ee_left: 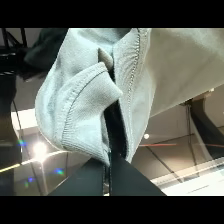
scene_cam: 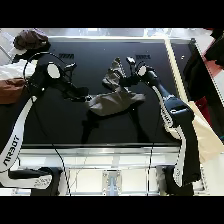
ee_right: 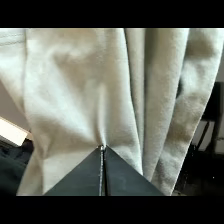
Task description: Fold the shirts.
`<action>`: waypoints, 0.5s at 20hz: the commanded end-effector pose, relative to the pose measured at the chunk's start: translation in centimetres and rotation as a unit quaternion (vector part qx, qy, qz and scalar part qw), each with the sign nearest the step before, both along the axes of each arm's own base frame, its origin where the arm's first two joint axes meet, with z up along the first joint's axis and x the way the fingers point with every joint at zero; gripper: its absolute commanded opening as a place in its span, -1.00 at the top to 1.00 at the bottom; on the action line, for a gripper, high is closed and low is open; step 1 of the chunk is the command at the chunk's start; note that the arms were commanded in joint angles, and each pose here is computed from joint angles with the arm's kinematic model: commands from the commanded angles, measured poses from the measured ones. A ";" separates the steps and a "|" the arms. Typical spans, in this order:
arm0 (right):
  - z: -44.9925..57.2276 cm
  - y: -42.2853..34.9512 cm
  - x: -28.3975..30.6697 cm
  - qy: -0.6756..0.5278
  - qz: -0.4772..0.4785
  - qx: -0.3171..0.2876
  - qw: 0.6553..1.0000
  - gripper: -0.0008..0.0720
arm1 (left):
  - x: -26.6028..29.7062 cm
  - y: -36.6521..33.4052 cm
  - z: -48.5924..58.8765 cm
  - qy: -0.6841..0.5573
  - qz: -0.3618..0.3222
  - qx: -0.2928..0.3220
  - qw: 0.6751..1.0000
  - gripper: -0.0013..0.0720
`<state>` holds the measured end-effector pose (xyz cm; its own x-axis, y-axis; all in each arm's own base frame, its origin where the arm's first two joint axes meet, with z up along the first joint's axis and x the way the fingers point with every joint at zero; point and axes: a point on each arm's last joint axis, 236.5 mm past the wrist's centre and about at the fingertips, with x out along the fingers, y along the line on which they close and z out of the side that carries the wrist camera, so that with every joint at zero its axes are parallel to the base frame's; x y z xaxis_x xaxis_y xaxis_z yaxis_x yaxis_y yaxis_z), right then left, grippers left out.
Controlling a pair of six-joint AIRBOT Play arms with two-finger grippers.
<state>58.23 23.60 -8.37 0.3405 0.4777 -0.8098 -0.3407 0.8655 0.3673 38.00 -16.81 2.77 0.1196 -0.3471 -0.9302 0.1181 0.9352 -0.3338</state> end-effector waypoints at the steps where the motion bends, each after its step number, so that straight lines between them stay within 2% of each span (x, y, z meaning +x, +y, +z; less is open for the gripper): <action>1: 2.8 -2.1 0.8 -0.026 -0.011 -0.019 0.999 0.95 | 0.6 1.6 0.9 -0.017 0.006 0.004 1.000 0.94; 6: 16.2 -8.7 1.3 -0.127 -0.050 -0.059 0.989 0.95 | 1.5 8.4 7.3 -0.095 0.091 -0.005 0.991 0.94; 10: 28.7 -12.2 -4.9 -0.190 -0.039 -0.104 0.975 0.96 | 0.1 15.2 16.7 -0.237 0.167 0.004 0.957 0.94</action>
